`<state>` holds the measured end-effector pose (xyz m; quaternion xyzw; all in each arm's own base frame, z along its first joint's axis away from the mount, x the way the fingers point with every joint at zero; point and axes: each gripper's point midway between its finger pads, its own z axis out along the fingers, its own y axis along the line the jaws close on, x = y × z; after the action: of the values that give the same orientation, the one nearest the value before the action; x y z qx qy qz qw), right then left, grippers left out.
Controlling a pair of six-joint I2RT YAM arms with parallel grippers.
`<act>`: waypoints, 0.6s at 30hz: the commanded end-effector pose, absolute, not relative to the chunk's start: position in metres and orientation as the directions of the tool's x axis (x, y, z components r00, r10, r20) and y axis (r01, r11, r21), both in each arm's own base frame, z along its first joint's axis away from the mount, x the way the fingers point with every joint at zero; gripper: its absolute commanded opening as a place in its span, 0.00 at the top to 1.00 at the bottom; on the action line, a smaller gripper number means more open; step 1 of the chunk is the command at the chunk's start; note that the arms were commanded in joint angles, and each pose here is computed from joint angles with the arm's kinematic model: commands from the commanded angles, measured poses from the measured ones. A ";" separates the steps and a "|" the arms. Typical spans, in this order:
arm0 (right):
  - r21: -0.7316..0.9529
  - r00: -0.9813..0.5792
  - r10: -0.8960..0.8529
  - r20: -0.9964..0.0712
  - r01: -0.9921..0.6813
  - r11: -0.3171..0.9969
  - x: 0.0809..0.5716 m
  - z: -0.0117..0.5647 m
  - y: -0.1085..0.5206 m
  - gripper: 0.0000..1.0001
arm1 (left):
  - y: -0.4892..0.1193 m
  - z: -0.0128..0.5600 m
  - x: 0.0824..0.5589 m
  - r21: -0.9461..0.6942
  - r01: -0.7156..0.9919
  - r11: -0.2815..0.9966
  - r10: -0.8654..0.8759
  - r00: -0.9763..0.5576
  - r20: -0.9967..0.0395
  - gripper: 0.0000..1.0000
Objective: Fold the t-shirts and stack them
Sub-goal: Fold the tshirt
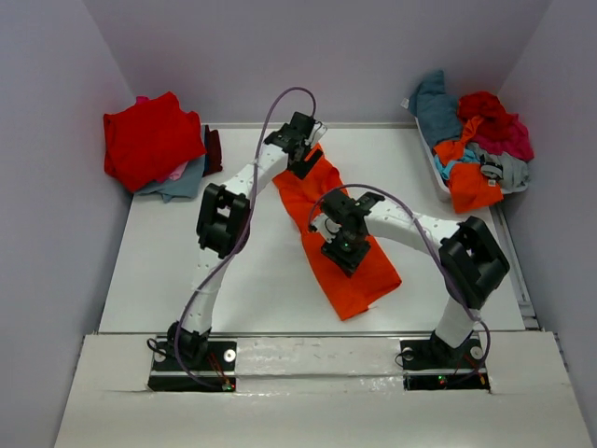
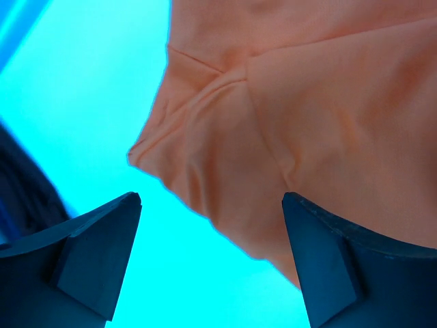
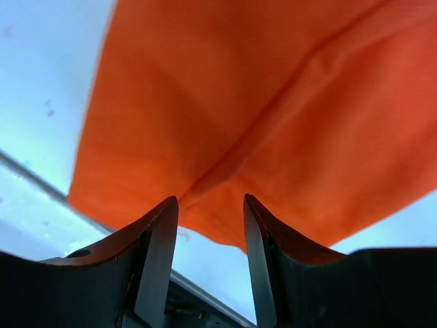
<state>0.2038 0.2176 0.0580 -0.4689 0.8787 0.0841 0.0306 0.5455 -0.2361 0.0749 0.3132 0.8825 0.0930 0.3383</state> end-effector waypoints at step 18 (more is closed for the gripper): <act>-0.011 -0.657 -0.736 -0.162 -0.745 0.667 0.275 0.038 0.184 0.51 | -0.247 0.101 0.454 0.113 0.652 0.750 0.614 -0.622 -0.486 0.06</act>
<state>0.2617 0.1793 0.0337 -0.4018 0.9135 0.0304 0.0552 0.4783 -0.2392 0.1239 0.3346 0.8904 -0.0004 0.3086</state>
